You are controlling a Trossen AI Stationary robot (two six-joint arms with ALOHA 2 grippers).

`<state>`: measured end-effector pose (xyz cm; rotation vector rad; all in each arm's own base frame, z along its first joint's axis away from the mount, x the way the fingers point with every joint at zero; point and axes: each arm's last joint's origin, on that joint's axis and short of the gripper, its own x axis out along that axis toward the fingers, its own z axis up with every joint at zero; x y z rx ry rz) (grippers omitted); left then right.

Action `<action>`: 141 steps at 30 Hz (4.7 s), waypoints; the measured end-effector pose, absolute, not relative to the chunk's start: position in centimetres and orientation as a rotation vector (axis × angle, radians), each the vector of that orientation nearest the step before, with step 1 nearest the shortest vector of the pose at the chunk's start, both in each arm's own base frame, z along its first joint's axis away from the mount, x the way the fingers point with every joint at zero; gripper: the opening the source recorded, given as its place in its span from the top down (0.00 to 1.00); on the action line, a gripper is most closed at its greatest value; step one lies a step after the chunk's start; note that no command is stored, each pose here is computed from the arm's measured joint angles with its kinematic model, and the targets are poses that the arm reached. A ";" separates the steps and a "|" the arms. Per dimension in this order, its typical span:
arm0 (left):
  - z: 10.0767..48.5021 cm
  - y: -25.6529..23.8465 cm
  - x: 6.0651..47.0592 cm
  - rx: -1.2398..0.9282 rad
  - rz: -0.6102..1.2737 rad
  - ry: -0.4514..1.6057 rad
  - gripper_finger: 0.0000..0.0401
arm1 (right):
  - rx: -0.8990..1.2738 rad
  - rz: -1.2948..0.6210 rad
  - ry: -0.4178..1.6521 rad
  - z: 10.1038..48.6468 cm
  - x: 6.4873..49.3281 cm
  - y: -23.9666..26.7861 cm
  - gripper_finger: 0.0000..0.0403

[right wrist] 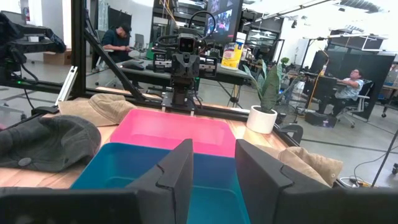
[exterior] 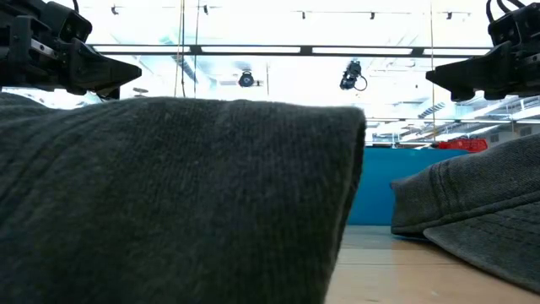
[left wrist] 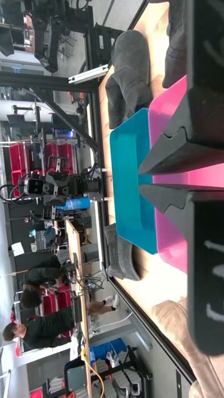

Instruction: Pick & Place hat

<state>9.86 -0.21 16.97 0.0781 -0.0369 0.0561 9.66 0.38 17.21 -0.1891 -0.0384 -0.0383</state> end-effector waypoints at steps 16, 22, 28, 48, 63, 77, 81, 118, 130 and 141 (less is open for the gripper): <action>17.0 -0.2 9.9 0.078 0.056 -0.036 0.90 | -0.189 -0.038 -0.038 17.2 9.7 0.4 0.69; 17.0 -0.2 9.9 0.078 0.056 -0.037 0.90 | -0.189 -0.038 -0.038 17.2 9.7 0.4 0.69; 17.0 -0.2 9.9 0.078 0.056 -0.036 0.90 | -0.189 -0.038 -0.038 17.2 9.7 0.4 0.69; 17.0 -0.2 9.9 0.078 0.056 -0.036 0.90 | -0.327 -0.051 -0.075 17.6 9.6 0.4 0.69; 17.0 -0.2 9.9 0.078 0.056 -0.036 0.90 | -0.255 -0.363 -0.877 24.6 5.7 -0.3 0.69; 17.0 -0.2 9.9 0.078 0.056 -0.036 0.90 | -0.514 -0.545 -0.632 31.0 4.1 -0.8 0.69; 17.0 -0.2 9.9 0.078 0.056 -0.036 0.90 | -0.370 -0.742 -0.505 33.1 3.9 -1.4 0.69; 16.9 -0.2 9.9 0.078 0.056 -0.035 0.90 | 0.064 -1.231 -0.045 42.1 11.1 0.8 0.69; 16.9 -0.2 9.9 0.078 0.056 -0.035 0.90 | 0.140 -1.204 -0.102 46.6 8.6 0.1 0.69; 16.9 -0.2 9.9 0.078 0.056 -0.035 0.90 | 0.102 -1.126 -0.065 54.7 6.9 0.1 0.69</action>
